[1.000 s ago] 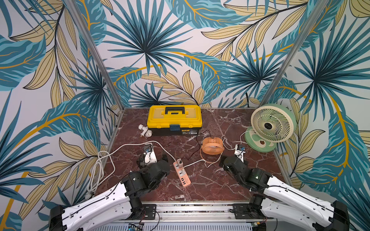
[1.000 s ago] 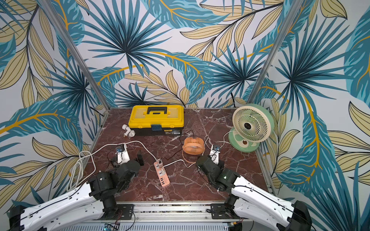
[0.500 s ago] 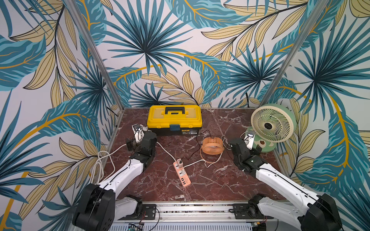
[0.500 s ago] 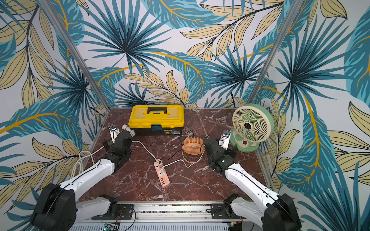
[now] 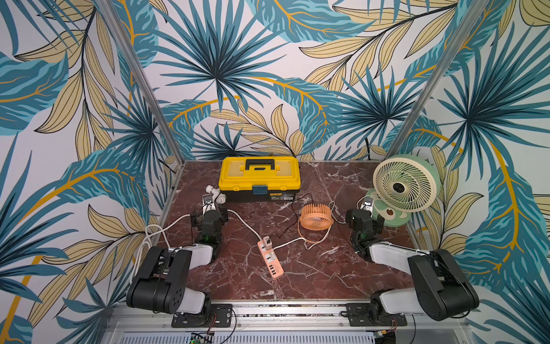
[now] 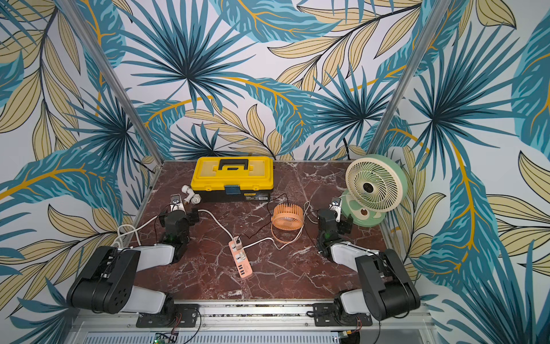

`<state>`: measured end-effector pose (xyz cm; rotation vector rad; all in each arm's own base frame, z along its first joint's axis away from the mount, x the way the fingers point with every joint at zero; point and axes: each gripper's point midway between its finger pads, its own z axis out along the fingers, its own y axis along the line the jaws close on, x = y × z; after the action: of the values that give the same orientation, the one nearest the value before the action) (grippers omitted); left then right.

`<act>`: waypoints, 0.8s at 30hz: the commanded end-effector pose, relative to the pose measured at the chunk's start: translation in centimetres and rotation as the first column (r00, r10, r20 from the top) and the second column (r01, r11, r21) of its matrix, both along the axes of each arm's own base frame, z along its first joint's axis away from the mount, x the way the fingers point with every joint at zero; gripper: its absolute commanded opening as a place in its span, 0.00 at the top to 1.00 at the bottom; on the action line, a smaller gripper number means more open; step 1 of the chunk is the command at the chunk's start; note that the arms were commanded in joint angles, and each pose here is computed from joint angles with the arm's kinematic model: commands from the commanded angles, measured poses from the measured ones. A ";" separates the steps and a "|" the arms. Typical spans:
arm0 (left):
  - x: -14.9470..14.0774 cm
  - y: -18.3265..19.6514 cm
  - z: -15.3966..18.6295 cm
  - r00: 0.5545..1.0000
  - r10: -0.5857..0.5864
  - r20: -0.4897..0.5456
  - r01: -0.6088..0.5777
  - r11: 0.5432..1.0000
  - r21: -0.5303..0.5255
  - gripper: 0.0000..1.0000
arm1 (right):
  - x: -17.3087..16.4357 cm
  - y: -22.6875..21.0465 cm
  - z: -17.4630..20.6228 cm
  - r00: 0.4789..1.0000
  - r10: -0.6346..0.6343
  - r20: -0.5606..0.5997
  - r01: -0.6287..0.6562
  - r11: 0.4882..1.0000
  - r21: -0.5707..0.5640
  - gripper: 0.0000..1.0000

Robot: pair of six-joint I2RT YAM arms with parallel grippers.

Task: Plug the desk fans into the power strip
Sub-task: Reset both arms

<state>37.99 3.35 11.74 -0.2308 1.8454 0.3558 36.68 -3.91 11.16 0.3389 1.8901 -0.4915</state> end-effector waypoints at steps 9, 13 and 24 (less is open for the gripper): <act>1.6 -1.8 -0.3 0.989 -0.145 0.013 0.145 0.989 -0.023 0.00 | 2.4 0.1 0.2 0.976 0.182 0.121 -0.194 0.976 0.094 0.00; 1.7 -1.9 0.0 0.989 -0.148 0.027 0.148 0.989 -0.020 0.00 | 2.4 0.2 0.1 0.976 0.185 0.113 -0.196 0.976 0.094 0.00; 1.7 -1.8 -0.1 0.989 -0.146 0.023 0.146 0.989 -0.018 0.00 | 2.3 0.2 0.2 0.976 0.184 0.114 -0.195 0.976 0.093 0.00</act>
<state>39.24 1.43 10.53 -0.1136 1.8604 0.2348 38.94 -3.88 10.82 0.2552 1.8471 -0.2507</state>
